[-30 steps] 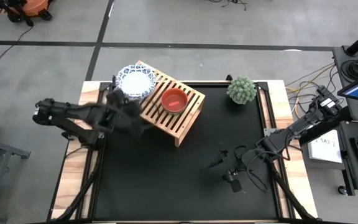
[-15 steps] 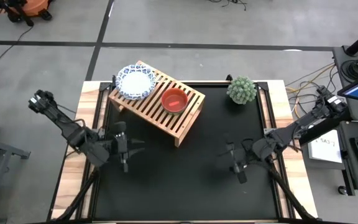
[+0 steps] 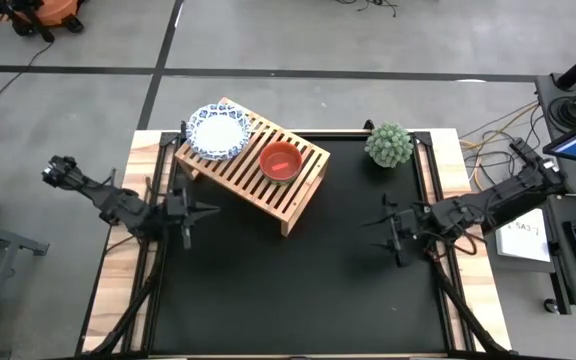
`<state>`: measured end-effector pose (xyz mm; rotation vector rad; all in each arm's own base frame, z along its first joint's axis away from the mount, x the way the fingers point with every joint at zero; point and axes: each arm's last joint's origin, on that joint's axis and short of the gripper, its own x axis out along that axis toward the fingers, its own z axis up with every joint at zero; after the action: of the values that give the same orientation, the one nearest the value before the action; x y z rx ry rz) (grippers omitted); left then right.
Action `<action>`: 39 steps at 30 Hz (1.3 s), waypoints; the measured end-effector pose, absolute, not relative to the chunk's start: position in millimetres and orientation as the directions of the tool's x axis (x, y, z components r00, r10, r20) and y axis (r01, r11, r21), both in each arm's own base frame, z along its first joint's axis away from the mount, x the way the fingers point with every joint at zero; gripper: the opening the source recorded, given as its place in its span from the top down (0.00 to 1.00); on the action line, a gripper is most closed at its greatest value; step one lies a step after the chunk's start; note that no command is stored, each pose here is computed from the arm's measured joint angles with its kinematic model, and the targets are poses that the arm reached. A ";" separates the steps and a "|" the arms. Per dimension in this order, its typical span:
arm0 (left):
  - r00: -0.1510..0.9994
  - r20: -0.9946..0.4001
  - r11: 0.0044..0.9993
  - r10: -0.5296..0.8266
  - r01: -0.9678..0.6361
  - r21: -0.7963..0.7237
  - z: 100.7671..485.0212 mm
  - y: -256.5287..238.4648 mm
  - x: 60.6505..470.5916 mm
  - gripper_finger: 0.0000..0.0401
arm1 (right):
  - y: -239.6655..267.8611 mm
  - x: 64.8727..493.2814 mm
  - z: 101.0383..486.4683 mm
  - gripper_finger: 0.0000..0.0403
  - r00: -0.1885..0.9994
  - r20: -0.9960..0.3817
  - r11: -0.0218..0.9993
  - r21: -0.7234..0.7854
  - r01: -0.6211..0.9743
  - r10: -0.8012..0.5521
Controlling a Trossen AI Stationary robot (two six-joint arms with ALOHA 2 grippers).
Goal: Place and stack bowls onto a shelf
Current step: Return to Home Position
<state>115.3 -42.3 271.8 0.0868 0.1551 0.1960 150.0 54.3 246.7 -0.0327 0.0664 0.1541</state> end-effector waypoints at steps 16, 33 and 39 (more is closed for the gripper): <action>0.976 0.015 0.976 0.216 -0.215 -0.020 241.5 -18.3 76.3 1.00 | 31.4 98.6 230.0 0.50 0.984 0.140 0.994 0.002 -0.109 0.107; 0.988 0.008 0.982 0.153 -0.151 -0.118 196.2 -22.2 80.9 1.00 | 21.5 79.0 221.7 0.50 0.988 0.151 0.999 0.004 -0.043 0.042; 0.997 0.074 0.989 -0.008 0.019 -0.147 173.8 -31.1 89.5 1.00 | 23.8 85.2 201.9 0.50 0.988 0.150 0.999 0.002 -0.038 0.037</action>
<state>89.5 -31.1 173.8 -0.1486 -0.0737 -0.0138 85.2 23.8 201.9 0.0047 -0.1500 0.0380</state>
